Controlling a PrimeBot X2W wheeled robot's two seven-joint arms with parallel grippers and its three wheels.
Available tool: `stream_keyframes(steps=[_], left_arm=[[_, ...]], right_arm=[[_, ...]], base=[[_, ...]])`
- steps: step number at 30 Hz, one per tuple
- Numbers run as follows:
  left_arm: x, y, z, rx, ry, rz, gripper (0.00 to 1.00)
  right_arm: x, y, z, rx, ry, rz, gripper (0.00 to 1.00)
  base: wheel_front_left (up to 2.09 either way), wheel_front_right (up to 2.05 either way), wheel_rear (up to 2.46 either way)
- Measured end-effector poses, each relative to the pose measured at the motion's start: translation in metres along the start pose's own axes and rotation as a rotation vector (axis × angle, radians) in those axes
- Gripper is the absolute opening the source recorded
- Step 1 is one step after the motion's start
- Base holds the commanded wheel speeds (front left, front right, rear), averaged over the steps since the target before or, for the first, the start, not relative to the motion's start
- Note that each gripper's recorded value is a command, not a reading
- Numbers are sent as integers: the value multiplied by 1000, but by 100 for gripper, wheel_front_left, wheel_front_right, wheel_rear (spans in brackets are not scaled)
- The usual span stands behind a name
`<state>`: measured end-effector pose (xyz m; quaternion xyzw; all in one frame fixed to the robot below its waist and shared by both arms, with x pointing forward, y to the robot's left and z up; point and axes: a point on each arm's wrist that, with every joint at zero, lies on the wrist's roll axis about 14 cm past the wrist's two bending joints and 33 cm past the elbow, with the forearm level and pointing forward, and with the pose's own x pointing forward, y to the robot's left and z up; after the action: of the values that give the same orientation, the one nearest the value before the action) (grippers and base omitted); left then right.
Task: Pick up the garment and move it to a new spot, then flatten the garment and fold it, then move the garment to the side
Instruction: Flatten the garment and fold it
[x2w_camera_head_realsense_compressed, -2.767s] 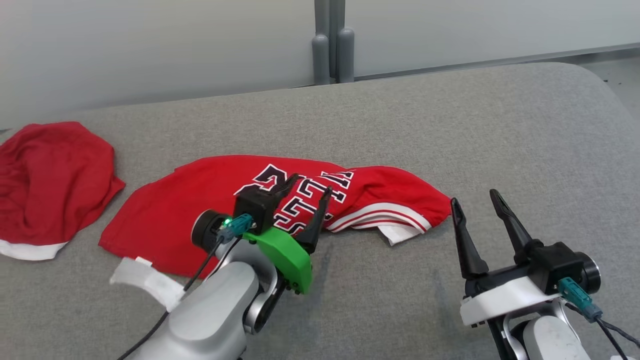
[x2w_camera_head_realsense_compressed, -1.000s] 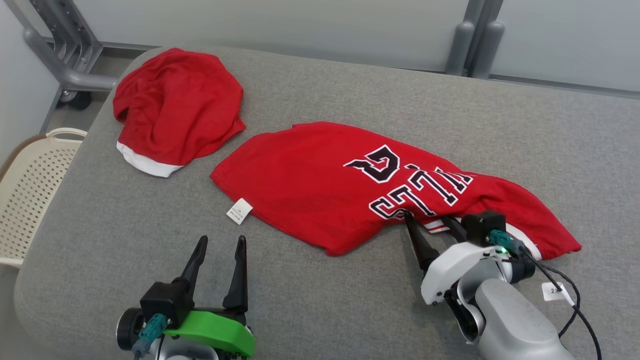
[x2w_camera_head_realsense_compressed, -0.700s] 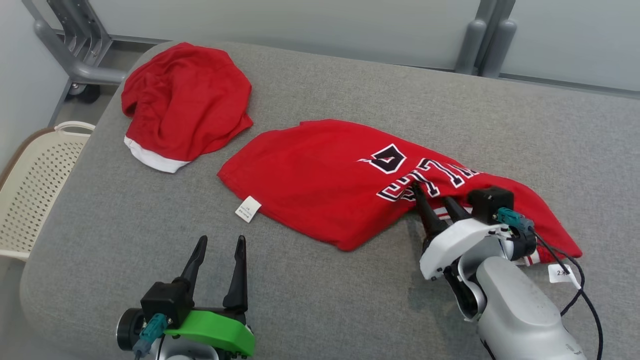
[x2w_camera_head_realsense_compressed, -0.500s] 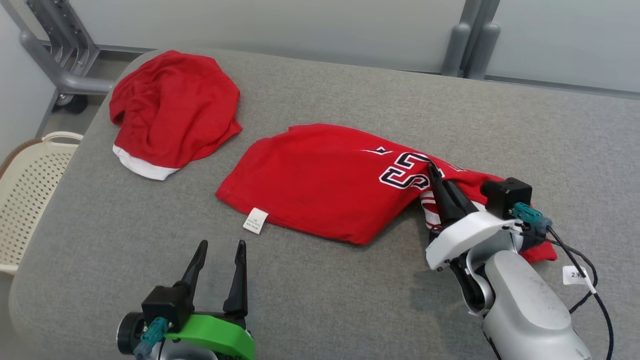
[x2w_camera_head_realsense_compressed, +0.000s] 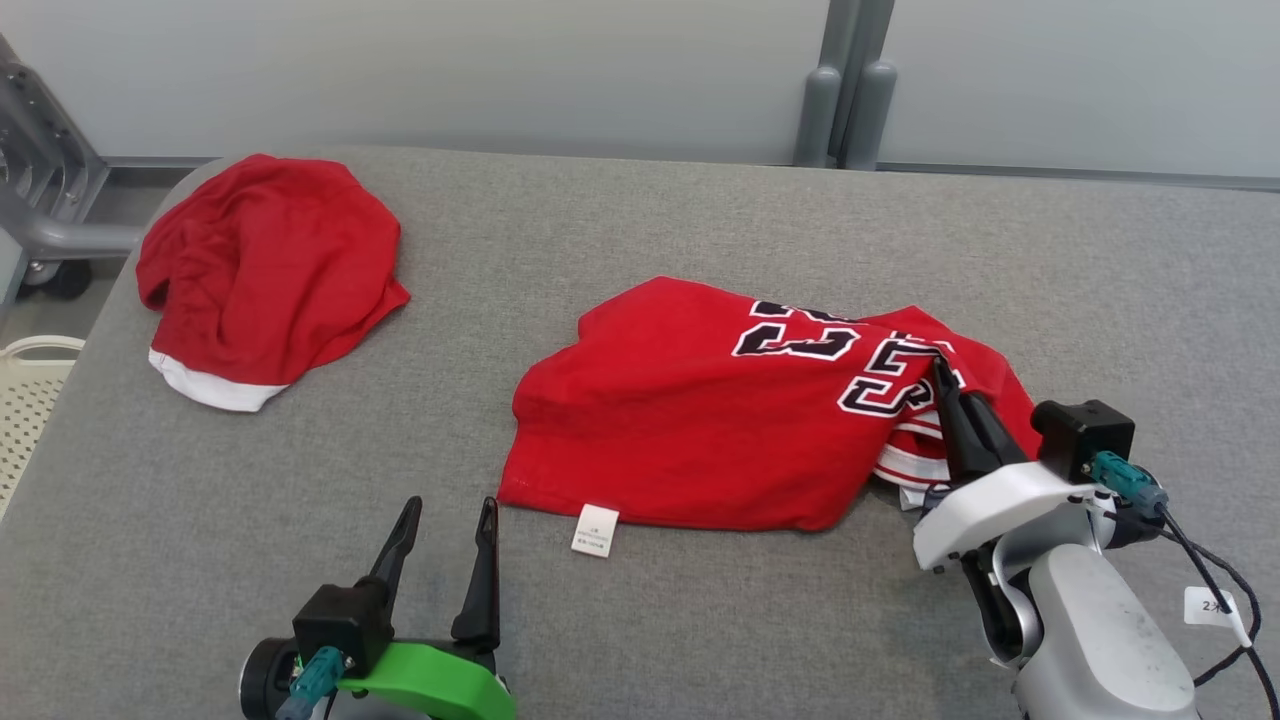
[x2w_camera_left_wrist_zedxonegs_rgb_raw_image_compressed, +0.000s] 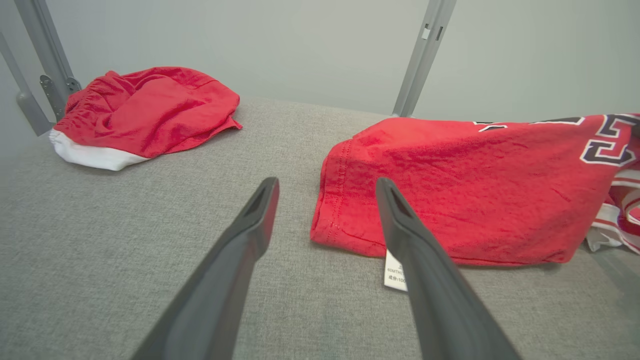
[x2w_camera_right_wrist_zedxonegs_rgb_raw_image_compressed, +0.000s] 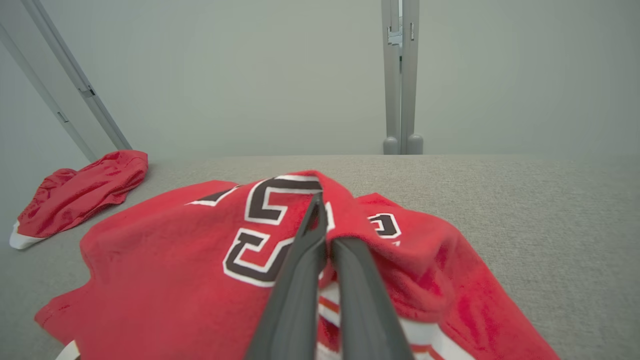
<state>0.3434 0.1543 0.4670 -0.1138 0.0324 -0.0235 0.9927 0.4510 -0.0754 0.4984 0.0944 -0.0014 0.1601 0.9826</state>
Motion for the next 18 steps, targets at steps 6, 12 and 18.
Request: stream_keyframes(steps=[6,12,18], left_arm=[[5,-7,-3,-1,8,-25,100],[9,-12,-4,-3,13,-39,100],[10,-16,-4,-5,11,-49,100]], right_arm=[[-7,-30,10,-50,-24,-83,0],[-9,-54,40,-103,-108,-148,0],[-2,-60,98,-176,-263,-164,0]], base=[[0,0,0],[0,0,0],[0,0,0]])
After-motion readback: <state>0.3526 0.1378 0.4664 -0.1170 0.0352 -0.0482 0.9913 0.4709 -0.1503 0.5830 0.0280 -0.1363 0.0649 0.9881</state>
